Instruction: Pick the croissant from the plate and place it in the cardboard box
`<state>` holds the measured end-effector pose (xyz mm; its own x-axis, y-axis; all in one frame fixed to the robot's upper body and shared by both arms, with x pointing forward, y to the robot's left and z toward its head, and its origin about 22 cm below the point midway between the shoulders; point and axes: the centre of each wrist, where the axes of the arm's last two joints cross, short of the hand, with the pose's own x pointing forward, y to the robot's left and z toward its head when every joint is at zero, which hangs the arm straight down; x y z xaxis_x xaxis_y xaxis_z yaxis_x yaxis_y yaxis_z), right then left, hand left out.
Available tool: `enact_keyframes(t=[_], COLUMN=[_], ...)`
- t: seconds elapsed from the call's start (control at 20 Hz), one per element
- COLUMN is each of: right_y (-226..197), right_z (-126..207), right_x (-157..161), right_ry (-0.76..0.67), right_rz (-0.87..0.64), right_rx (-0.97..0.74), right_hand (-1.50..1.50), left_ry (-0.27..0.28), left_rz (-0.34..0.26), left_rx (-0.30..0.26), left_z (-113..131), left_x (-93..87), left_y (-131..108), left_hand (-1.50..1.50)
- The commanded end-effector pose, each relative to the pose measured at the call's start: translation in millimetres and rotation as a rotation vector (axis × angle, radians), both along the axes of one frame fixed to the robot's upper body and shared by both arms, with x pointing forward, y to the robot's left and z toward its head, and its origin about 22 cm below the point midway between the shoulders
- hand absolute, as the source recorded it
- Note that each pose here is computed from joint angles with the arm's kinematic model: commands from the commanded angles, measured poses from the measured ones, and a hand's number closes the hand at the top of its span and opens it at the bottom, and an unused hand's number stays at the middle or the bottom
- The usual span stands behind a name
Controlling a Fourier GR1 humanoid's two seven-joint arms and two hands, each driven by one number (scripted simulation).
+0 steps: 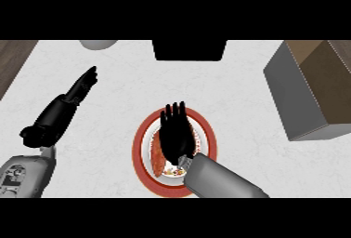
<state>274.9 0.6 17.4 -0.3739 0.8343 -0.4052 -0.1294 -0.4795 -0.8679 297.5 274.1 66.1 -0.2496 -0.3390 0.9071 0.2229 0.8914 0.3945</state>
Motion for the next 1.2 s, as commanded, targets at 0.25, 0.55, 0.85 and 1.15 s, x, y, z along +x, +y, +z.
enact_keyframes(t=[0.25,0.55,0.85,1.15], right_y=[-16,-13,-38,-101], right_z=[-27,-30,-10,45], right_x=[11,15,61,124], right_ry=[0.042,-0.055,-0.119,-0.116], right_rz=[0.108,0.235,0.151,-0.491], right_rx=[-0.02,0.017,0.123,0.607], right_hand=[1.5,1.5,1.5,1.5], left_ry=[0.001,-0.022,0.0,-0.035], left_rz=[0.003,0.008,-0.007,-0.013], left_rx=[0.016,0.01,-0.004,0.013], left_z=[-4,4,-4,7], left_x=[-2.1,7.2,-10.8,-3.5], left_y=[-5,-4,-29,-14], left_hand=[0.0,0.0,0.0,0.0])
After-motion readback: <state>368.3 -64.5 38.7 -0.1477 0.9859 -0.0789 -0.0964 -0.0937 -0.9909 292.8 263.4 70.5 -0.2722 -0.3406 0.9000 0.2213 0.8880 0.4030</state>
